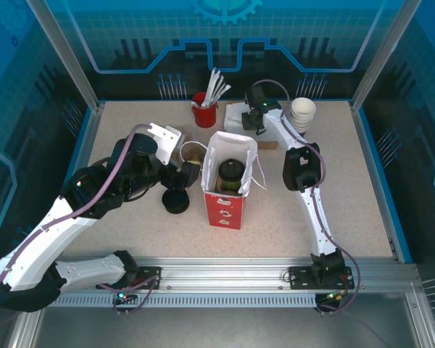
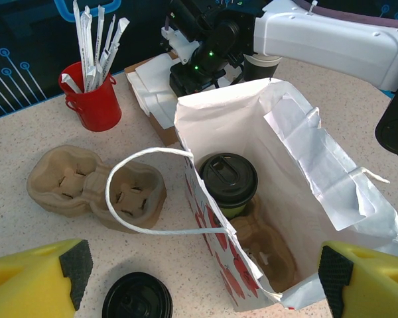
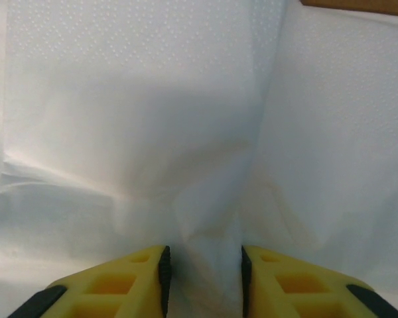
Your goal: Pack the takeout coffee
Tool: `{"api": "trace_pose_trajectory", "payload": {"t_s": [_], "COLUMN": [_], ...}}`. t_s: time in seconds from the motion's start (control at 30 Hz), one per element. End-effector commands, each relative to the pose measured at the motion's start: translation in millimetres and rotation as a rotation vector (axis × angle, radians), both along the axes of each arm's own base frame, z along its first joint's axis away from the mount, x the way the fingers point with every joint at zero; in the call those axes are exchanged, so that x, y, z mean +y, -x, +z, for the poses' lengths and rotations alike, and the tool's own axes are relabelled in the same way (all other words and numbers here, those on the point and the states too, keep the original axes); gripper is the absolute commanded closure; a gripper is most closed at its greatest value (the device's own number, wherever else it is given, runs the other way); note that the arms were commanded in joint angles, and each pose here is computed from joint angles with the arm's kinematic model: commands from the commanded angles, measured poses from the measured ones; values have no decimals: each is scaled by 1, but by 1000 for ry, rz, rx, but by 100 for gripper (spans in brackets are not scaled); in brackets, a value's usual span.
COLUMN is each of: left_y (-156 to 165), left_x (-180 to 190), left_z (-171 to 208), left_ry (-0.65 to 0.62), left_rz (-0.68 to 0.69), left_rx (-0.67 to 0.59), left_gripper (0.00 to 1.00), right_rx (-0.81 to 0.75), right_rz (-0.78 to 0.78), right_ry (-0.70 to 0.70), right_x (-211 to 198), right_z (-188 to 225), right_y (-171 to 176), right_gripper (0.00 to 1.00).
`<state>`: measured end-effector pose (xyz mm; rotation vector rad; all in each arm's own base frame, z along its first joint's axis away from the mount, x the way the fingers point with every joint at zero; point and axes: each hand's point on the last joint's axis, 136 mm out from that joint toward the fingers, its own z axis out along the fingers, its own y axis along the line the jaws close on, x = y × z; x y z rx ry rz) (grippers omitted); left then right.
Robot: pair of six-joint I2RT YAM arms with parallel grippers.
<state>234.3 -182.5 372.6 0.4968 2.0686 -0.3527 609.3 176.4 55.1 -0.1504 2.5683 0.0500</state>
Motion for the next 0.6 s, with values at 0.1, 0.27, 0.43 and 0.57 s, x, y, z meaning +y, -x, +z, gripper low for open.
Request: {"api": "trace_pose_trajectory", "payload": {"t_s": [0.1, 0.27, 0.43, 0.57], "left_y": [0, 0, 0, 0], "left_x": [5, 6, 5, 5], "left_z": [-2, -3, -4, -3], "left_ry": [0, -1, -1, -2], "left_rz": [25, 25, 21, 21], "left_rx": [4, 3, 5, 2], "left_gripper": [10, 10, 9, 9], "right_rx": [-49, -69, -86, -105], "right_rz": [9, 11, 13, 15], "right_ry": [-37, -45, -51, -56], "right_x": [3, 4, 5, 5], "right_z": [42, 55, 67, 80], "right_y": [2, 2, 2, 3], "right_gripper": [71, 78, 82, 85]}}
